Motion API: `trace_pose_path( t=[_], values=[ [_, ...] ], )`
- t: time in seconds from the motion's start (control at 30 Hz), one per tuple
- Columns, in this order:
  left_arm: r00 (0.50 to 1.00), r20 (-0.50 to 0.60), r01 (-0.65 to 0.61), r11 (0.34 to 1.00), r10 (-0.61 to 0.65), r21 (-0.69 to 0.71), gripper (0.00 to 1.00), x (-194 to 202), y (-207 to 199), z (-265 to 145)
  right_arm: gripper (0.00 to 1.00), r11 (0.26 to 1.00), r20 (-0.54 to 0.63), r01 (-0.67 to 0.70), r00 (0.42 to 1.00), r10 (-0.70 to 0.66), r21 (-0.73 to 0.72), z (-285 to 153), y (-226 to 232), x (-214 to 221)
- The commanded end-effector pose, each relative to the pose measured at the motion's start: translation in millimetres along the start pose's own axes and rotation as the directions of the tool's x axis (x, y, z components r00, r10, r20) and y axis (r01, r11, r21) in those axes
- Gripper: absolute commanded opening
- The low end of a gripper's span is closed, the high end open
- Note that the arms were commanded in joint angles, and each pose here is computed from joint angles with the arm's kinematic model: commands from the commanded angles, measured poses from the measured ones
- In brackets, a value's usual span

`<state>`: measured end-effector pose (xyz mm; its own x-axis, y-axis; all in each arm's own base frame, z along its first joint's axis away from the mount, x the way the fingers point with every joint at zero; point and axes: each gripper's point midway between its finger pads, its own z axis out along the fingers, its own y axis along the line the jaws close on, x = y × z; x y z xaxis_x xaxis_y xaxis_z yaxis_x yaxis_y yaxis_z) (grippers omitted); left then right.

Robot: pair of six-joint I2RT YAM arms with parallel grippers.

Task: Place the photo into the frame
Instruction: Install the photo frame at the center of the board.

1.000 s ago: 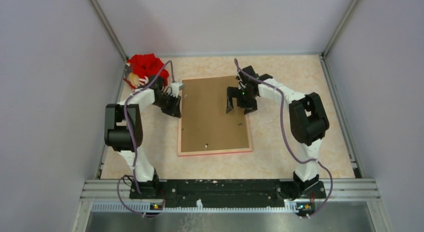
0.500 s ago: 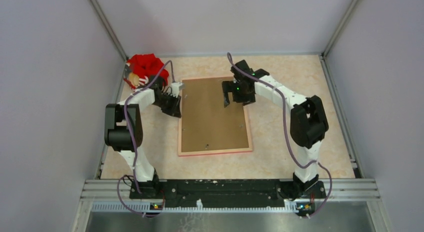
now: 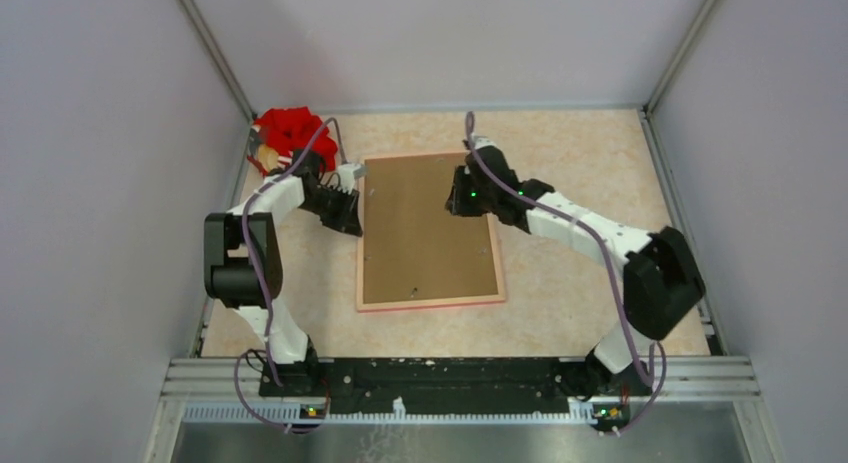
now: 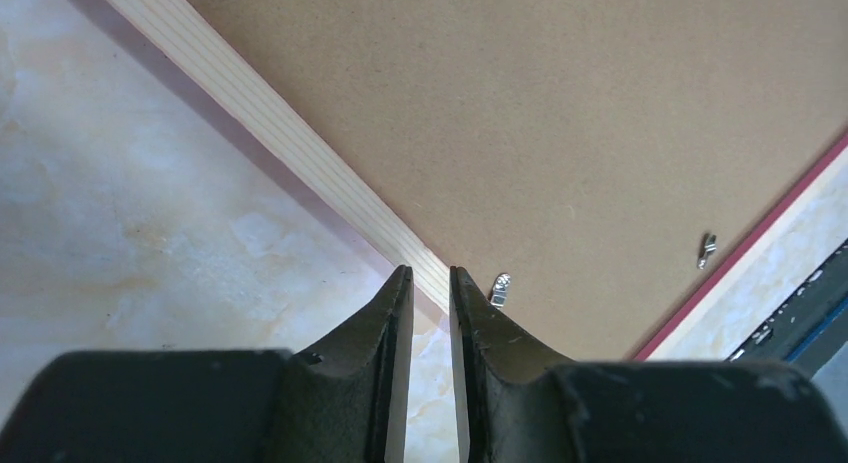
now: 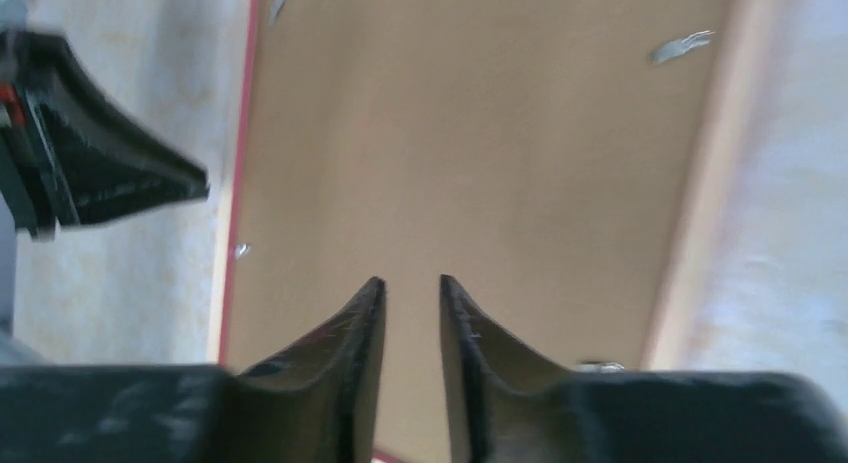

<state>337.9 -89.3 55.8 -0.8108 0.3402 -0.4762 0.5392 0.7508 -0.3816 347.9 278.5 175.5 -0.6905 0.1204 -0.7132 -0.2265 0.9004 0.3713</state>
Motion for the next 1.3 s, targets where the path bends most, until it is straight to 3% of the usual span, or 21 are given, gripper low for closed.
trace_pose_path(
  t=[0.0,0.07,0.37,0.6,0.87,1.27],
  values=[
    [0.997,0.069,-0.030,0.998,0.026,0.052,0.26,-19,-15,-15,0.11,0.975,-0.161,-0.068,0.986,0.033,-0.213,26,68,45],
    [0.998,0.068,-0.018,0.998,0.015,0.054,0.26,-19,-14,-12,0.00,0.935,-0.211,-0.135,0.975,0.066,-0.330,31,94,59],
    [0.996,0.081,0.034,0.999,-0.034,0.001,0.25,-15,10,-10,0.00,0.893,-0.296,-0.129,0.955,-0.006,-0.432,67,156,129],
    [0.995,0.085,0.047,0.999,-0.049,0.023,0.24,-9,15,-9,0.00,0.884,-0.327,-0.108,0.944,-0.053,-0.454,89,184,156],
    [0.994,0.082,0.058,0.994,-0.067,0.097,0.27,-6,7,0,0.00,0.898,-0.332,-0.102,0.942,-0.051,-0.428,106,183,170],
    [0.996,0.041,0.073,0.994,-0.077,0.082,0.27,5,17,11,0.00,0.912,-0.335,-0.078,0.940,-0.067,-0.402,121,179,176]
  ],
)
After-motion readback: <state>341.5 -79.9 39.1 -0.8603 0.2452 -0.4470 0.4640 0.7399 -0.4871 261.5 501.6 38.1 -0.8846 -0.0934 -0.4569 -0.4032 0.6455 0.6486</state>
